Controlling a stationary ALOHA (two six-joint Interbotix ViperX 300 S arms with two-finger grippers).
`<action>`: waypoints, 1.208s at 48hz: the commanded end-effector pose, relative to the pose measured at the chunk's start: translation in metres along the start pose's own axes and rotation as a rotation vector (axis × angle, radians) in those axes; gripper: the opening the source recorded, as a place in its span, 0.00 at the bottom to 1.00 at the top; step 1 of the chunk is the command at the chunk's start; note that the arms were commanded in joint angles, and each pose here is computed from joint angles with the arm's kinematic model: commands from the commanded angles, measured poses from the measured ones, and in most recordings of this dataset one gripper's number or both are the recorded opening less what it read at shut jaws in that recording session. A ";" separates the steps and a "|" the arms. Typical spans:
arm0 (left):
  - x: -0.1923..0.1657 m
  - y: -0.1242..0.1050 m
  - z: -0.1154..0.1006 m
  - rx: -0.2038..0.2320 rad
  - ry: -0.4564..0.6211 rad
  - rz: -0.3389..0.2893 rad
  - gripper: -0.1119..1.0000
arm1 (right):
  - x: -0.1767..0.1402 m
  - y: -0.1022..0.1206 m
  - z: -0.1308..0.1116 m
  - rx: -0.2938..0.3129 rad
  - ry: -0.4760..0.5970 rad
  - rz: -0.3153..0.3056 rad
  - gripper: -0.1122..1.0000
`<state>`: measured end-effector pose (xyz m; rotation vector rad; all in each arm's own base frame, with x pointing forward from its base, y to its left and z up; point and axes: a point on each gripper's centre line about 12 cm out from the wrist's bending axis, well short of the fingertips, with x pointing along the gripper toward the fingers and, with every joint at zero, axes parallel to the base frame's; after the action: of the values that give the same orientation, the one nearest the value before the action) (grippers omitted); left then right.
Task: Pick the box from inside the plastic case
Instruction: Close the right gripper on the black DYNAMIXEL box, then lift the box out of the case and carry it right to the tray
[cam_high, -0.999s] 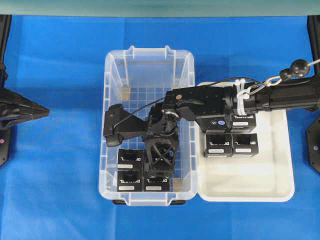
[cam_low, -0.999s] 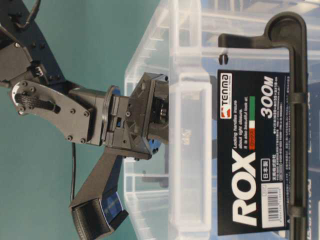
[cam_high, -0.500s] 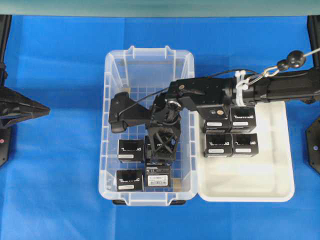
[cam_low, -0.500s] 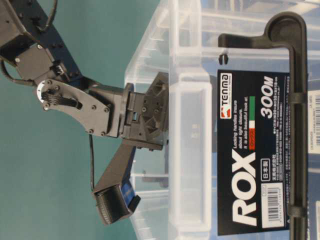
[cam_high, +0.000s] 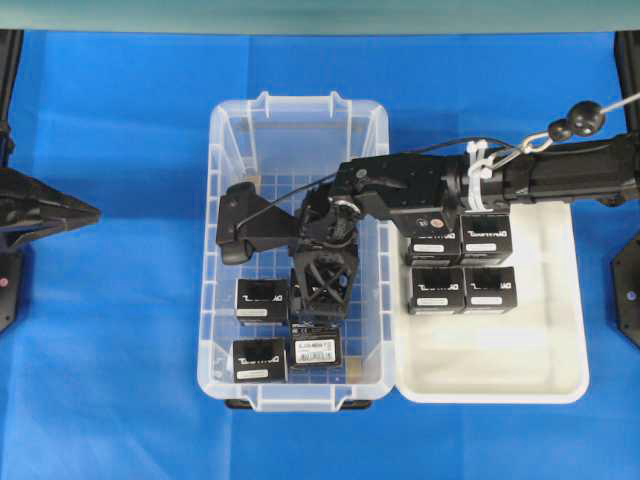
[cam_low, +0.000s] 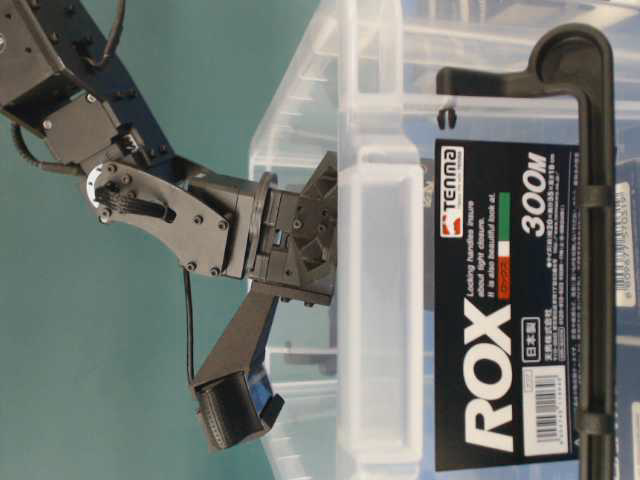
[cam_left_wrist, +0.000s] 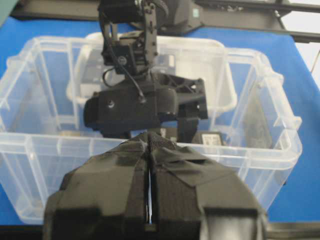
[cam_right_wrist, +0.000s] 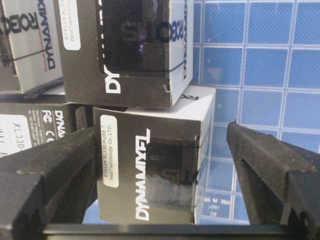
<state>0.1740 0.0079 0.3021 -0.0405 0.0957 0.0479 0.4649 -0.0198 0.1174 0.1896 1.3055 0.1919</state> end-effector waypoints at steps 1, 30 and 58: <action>0.001 0.000 0.007 0.003 -0.015 0.003 0.07 | 0.002 0.001 0.000 -0.013 0.008 -0.002 0.96; -0.002 0.000 0.011 0.003 -0.037 0.002 0.07 | -0.090 -0.003 0.034 -0.008 -0.165 -0.026 0.67; -0.005 0.000 0.015 0.003 -0.054 0.001 0.07 | -0.257 0.034 0.006 -0.017 -0.239 -0.001 0.67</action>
<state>0.1697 0.0080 0.3070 -0.0400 0.0696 0.0489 0.4202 -0.0592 0.3432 0.1929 1.0827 0.1610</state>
